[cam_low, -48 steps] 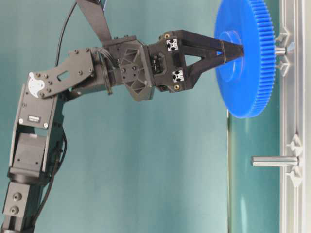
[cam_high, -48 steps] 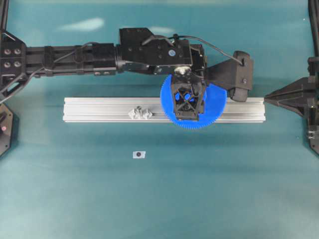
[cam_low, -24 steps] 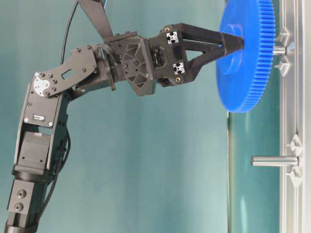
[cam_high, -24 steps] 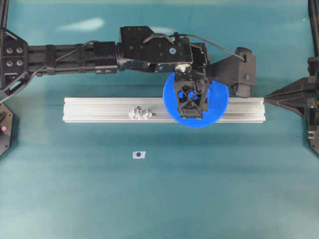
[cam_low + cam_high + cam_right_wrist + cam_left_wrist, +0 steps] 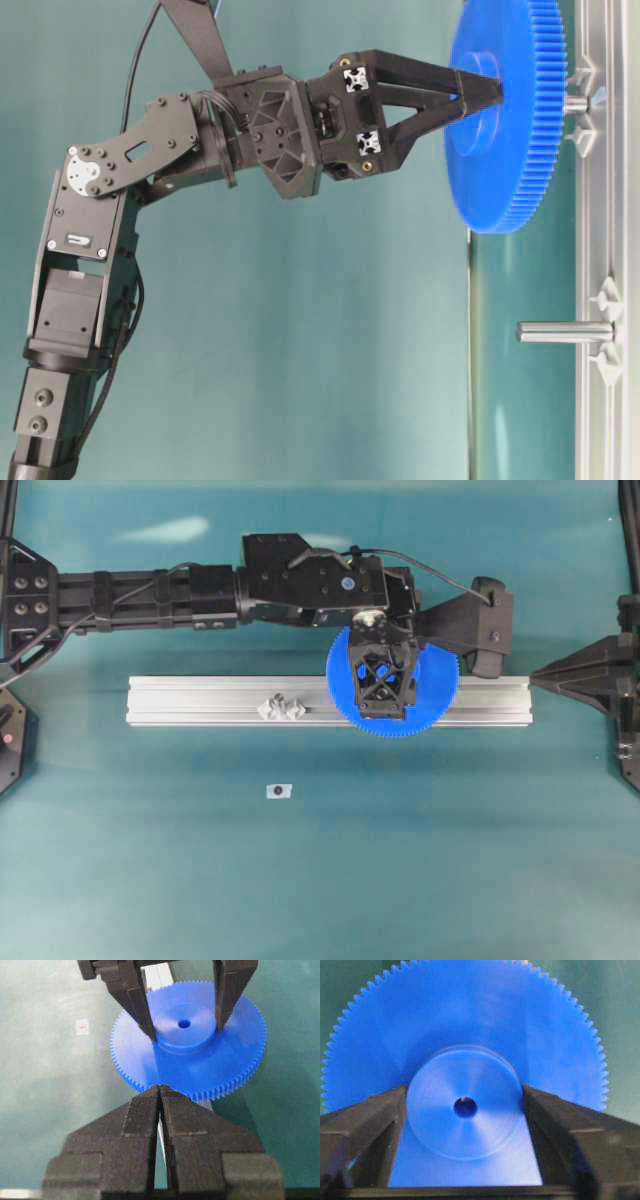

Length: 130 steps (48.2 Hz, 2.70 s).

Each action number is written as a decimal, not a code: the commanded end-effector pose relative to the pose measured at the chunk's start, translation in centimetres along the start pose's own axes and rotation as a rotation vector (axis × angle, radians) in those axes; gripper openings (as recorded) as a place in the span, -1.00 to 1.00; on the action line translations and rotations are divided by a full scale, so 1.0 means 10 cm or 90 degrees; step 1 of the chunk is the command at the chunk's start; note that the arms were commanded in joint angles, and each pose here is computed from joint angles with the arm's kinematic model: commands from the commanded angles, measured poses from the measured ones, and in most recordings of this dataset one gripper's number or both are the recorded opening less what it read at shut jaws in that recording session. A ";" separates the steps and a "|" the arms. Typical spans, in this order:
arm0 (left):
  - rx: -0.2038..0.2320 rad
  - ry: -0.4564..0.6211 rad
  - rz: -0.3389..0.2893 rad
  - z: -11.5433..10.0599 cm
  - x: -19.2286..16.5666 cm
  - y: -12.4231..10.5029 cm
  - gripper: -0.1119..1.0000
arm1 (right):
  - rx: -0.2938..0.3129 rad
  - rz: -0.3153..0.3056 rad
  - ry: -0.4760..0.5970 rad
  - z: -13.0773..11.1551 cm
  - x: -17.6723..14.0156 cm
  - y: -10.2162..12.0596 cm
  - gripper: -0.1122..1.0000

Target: Insert the large gear onto the shaft.

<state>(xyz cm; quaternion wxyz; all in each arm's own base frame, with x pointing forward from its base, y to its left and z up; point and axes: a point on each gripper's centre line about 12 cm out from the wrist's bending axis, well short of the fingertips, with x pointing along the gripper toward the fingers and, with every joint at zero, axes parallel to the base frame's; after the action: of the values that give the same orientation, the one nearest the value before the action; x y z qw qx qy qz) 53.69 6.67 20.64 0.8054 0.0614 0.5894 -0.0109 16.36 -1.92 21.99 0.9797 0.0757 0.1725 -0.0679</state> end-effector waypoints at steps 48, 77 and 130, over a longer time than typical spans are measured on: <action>0.018 -0.082 0.011 0.34 -0.96 -0.18 0.78 | 0.008 0.000 -0.013 0.05 -0.02 0.00 -0.64; -0.074 -0.215 0.017 -0.43 -1.72 -0.30 0.62 | 0.008 0.005 -0.049 -0.16 -0.16 -0.02 -0.64; -0.093 -0.468 0.026 -1.64 -1.46 -0.58 0.62 | -0.002 0.003 -0.079 -0.83 -0.09 -0.12 -0.64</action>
<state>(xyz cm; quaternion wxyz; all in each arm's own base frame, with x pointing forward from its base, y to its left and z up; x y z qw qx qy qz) 33.33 2.02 28.46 0.9618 0.0065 0.2722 0.0272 12.63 -1.57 14.38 0.9867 0.0695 0.1295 -0.0694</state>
